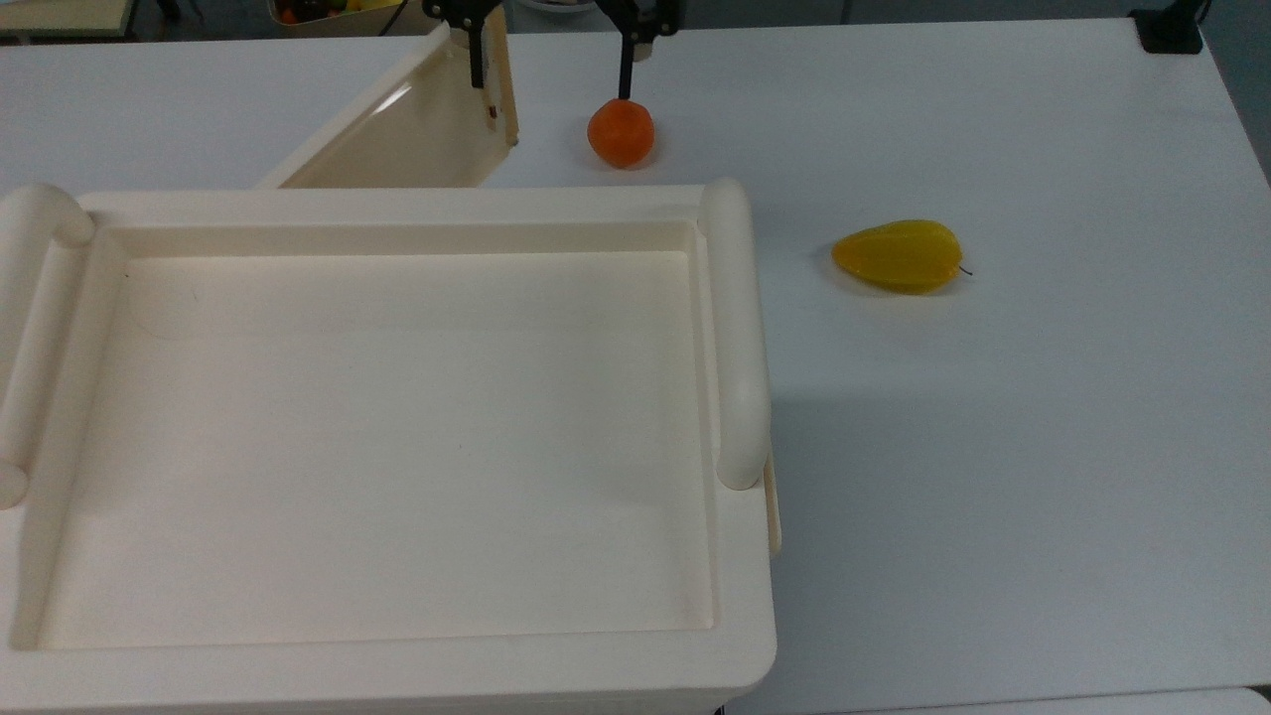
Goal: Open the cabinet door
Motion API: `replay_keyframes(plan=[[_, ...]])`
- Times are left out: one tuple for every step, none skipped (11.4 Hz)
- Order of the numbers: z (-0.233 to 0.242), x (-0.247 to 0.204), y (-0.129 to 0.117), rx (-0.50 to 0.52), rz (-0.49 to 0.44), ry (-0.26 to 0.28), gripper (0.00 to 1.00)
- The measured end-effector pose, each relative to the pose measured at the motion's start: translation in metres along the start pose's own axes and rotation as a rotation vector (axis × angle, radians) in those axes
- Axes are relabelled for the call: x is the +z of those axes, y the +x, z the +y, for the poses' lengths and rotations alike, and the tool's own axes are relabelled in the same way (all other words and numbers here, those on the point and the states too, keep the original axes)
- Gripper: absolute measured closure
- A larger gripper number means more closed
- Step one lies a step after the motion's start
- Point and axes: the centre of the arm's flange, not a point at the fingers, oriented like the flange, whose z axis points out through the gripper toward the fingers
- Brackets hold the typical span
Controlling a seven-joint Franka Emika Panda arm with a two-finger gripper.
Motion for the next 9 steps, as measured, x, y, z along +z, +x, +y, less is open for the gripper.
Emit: replay_keyframes(plan=[[0.008, -0.003, -0.005, -0.019, -0.037, -0.005, 0.00], [0.019, -0.004, -0.011, -0.042, -0.081, -0.010, 0.00], [0.025, -0.004, -0.014, -0.050, -0.103, -0.012, 0.00], [0.031, -0.002, -0.018, -0.050, -0.133, -0.016, 0.00], [0.033, 0.001, -0.020, -0.049, -0.155, -0.018, 0.00], [0.037, 0.007, -0.025, -0.046, -0.195, -0.021, 0.00], [0.040, 0.016, -0.030, -0.042, -0.229, -0.023, 0.00], [0.042, 0.028, -0.035, -0.038, -0.261, -0.025, 0.00], [0.043, 0.041, -0.040, -0.023, -0.290, -0.028, 0.00]])
